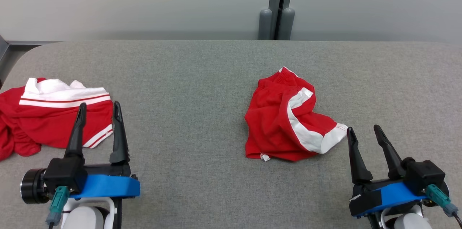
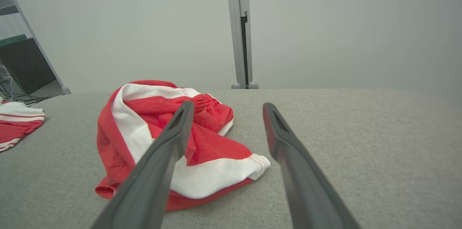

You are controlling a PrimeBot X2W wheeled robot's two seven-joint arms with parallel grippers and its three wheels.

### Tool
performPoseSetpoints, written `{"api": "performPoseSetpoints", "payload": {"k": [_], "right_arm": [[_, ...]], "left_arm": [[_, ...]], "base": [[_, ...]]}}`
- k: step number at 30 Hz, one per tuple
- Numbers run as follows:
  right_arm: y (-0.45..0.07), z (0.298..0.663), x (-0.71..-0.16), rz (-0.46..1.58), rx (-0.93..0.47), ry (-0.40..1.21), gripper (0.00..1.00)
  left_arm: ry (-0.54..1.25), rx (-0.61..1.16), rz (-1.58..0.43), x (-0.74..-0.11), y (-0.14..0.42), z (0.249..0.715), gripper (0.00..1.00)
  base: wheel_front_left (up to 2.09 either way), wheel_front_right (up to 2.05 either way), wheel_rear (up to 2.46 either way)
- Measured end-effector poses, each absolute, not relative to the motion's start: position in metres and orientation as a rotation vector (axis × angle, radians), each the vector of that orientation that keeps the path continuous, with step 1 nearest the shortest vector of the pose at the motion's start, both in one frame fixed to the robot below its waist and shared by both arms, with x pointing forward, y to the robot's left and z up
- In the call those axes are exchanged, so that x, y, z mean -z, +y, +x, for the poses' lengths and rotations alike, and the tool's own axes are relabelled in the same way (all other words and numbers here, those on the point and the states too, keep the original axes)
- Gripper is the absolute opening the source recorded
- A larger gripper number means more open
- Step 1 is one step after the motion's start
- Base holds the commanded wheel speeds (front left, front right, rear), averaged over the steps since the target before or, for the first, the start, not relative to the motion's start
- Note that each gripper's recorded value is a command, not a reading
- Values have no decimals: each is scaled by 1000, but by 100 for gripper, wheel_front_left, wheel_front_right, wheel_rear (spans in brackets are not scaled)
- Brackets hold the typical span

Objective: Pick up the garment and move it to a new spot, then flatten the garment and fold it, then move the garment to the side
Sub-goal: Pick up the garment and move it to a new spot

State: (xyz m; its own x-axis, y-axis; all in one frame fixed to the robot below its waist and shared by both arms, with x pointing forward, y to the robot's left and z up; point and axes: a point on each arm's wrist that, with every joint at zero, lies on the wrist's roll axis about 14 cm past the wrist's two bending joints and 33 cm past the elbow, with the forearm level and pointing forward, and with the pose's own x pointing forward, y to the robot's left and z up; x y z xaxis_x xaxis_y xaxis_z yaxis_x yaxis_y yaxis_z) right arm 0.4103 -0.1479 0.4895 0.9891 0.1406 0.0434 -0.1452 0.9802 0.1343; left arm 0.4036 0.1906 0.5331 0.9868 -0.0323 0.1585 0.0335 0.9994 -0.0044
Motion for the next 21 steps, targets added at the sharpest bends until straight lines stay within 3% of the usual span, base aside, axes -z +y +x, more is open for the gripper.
{"api": "performPoseSetpoints", "payload": {"k": [21], "right_arm": [[-161, 384, -468, 133, -103, 38, 100]], "left_arm": [[-11, 44, -25, -484, 189, 365, 100]], "base": [[0, 0, 0]]}}
